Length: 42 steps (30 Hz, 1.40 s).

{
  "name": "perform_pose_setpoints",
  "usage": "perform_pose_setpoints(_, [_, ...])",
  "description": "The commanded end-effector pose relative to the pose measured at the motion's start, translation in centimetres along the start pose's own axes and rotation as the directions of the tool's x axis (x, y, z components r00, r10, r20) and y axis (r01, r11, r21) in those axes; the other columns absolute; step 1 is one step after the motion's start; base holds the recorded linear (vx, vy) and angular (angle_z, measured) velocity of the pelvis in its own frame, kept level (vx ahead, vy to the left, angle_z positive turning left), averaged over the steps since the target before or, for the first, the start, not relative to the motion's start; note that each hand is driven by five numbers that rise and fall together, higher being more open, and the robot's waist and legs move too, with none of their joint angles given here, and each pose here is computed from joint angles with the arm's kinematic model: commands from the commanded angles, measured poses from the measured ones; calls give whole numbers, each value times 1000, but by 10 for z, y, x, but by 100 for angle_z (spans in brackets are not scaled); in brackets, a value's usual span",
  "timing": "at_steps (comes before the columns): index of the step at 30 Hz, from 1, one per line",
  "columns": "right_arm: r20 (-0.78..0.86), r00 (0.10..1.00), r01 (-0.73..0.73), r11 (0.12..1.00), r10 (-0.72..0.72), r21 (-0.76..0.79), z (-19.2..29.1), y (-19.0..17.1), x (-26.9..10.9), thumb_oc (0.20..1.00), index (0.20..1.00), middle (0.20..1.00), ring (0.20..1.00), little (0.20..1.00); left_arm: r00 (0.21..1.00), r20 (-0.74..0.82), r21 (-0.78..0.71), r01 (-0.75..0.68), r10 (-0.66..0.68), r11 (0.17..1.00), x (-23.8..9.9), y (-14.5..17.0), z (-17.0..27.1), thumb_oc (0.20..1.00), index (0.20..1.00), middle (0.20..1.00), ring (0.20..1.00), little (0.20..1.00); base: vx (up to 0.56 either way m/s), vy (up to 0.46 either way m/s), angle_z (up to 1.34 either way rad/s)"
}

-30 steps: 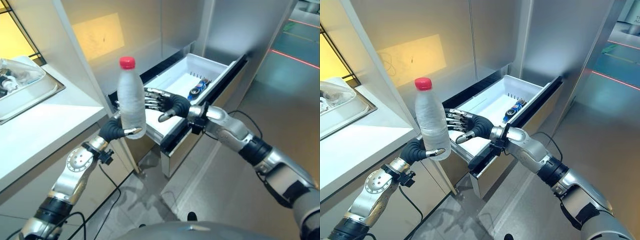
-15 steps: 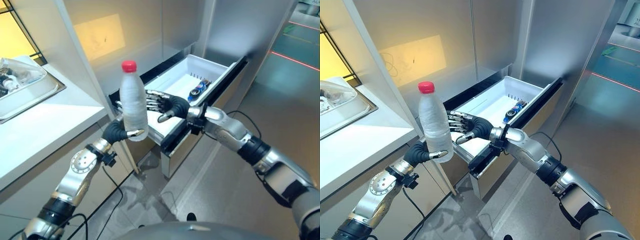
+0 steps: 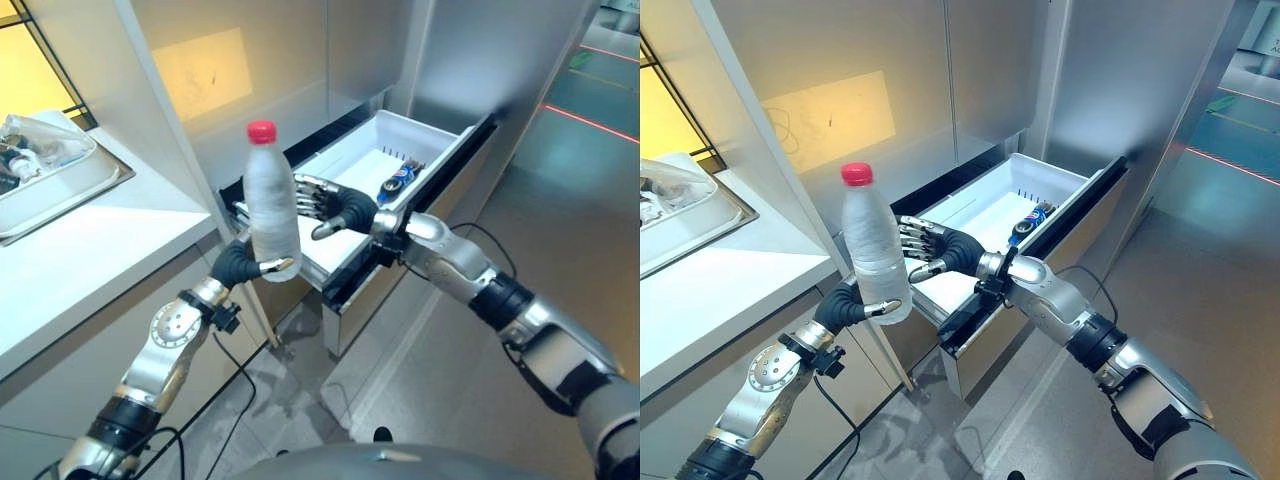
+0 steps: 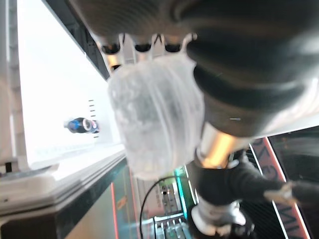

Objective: Take the drinks into the refrigerator

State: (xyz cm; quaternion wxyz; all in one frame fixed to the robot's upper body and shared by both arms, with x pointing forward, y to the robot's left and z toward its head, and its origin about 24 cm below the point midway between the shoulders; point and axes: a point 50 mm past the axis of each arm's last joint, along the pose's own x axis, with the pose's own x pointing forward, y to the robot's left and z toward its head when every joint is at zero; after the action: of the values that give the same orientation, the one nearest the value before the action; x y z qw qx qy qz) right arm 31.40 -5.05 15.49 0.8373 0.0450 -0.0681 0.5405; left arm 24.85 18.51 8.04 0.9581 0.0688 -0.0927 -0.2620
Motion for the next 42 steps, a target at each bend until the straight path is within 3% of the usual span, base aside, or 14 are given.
perform_pose_setpoints(1, [257,966,44,996,-21,-84,60,-13,11,1000,1000,1000,1000,1000,963,270,93,-7,-18,996,37,17,58,200,200,200,200,200,0,0,0])
perform_pose_setpoints(8, [278,942,234,962,-189,-142,81,-48,1,1000,1000,1000,1000,1000,961,275,97,-8,-19,995,37,18,61,200,200,200,200,200,0,0,0])
perform_pose_setpoints(14, [260,928,307,943,-267,-129,81,-63,-1,1000,1000,1000,1000,1000,960,276,101,4,-32,995,39,17,62,200,200,200,200,200,0,0,0])
perform_pose_setpoints(19, [207,962,190,981,-178,-39,59,-45,15,1000,1000,1000,1000,1000,960,277,130,11,-47,992,43,15,64,200,200,200,200,200,0,0,0])
perform_pose_setpoints(26, [50,995,-85,996,83,37,21,-1,29,1000,1000,1000,1000,1000,964,265,161,-25,-19,987,42,19,62,200,200,200,200,200,0,0,0])
perform_pose_setpoints(34, [-16,949,-313,948,315,59,12,35,35,1000,1000,1000,1000,1000,964,264,196,-16,-37,980,46,18,63,200,200,200,200,200,0,0,0])
perform_pose_setpoints(42, [-53,890,-451,892,453,39,15,56,36,1000,1000,1000,1000,1000,966,253,223,-5,-53,975,47,17,63,200,200,200,200,200,0,0,0])
